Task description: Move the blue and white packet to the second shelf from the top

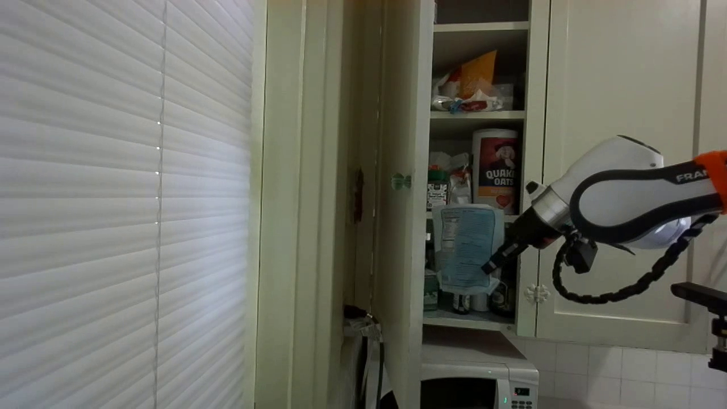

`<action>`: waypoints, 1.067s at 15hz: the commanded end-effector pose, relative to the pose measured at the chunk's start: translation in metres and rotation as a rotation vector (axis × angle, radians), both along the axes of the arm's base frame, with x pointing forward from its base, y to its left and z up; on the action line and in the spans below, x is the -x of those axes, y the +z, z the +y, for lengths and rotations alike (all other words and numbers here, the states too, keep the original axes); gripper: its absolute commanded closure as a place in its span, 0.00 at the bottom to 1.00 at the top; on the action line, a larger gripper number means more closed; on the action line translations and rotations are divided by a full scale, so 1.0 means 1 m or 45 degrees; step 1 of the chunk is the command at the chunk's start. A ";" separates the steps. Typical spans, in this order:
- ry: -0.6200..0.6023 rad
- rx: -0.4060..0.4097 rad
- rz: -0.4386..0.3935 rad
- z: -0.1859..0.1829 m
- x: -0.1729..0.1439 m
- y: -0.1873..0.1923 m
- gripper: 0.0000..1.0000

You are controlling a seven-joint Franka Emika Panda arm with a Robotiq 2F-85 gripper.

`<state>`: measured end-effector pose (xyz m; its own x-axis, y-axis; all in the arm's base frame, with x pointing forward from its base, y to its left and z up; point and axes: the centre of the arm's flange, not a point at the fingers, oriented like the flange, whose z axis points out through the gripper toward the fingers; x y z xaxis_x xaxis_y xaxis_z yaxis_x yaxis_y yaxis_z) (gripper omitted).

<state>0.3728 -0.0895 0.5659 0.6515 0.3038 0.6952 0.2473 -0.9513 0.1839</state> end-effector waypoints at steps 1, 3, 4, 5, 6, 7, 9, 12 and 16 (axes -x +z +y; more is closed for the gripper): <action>0.000 -0.015 -0.064 -0.004 0.027 0.051 1.00; -0.001 -0.015 -0.105 -0.009 0.034 0.079 1.00; -0.007 -0.010 -0.127 -0.012 0.037 0.091 1.00; -0.001 -0.011 -0.149 -0.014 0.038 0.107 1.00; -0.001 -0.003 -0.177 -0.016 0.039 0.121 1.00; -0.001 0.003 -0.206 -0.018 0.039 0.135 1.00; 0.000 0.022 -0.267 -0.021 0.036 0.163 1.00; 0.020 0.045 -0.332 -0.020 0.031 0.198 1.00; 0.054 0.089 -0.430 -0.013 0.022 0.248 1.00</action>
